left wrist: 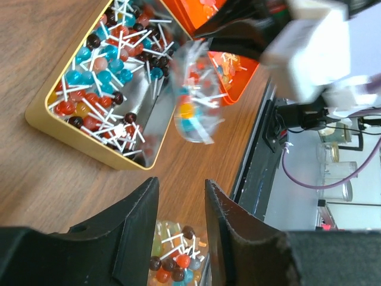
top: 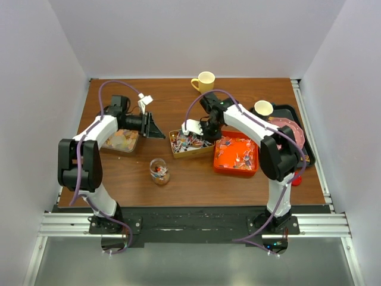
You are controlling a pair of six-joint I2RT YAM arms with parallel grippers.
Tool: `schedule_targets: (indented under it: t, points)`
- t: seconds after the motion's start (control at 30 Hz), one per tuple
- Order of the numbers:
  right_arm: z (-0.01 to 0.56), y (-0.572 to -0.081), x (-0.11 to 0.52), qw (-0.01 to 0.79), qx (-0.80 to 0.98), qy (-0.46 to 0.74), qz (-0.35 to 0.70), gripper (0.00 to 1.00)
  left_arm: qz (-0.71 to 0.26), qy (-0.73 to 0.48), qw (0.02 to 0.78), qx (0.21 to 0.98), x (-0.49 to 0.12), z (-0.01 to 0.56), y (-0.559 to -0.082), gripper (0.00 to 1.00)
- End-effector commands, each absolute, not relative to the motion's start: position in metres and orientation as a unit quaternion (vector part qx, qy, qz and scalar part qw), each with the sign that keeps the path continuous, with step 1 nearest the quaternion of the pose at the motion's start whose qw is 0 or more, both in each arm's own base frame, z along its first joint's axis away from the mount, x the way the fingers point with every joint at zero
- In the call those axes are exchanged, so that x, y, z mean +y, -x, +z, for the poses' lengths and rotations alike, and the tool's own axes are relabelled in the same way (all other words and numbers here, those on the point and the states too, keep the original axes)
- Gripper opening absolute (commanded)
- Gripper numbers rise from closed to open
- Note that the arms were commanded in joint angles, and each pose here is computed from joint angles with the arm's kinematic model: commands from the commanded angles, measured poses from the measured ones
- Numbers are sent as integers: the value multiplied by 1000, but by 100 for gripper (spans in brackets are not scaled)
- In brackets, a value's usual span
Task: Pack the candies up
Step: Scoop the fake candies from the storage box, then place the fake candies in the packing bottle.
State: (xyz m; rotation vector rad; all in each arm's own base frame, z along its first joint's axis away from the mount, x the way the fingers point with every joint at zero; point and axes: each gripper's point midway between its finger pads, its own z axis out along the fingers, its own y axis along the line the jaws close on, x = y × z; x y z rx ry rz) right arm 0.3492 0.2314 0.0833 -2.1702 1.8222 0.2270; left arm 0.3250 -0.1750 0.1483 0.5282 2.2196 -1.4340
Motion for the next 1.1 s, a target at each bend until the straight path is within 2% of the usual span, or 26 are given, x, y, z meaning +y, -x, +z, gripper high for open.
schedule_targets:
  t: [0.0,0.47,1.07]
  points:
    - [141,-346,254,234,610,749,110,0,-502,-202,256,801,-167,161,-325,42]
    - [180,-307,242,115,559,821,-10,0,-391,-139,324,850,-112,155,-345,43]
    - [204,-287,292,84,494,859,-108,0,-370,-101,366,848,-92,163,-329,45]
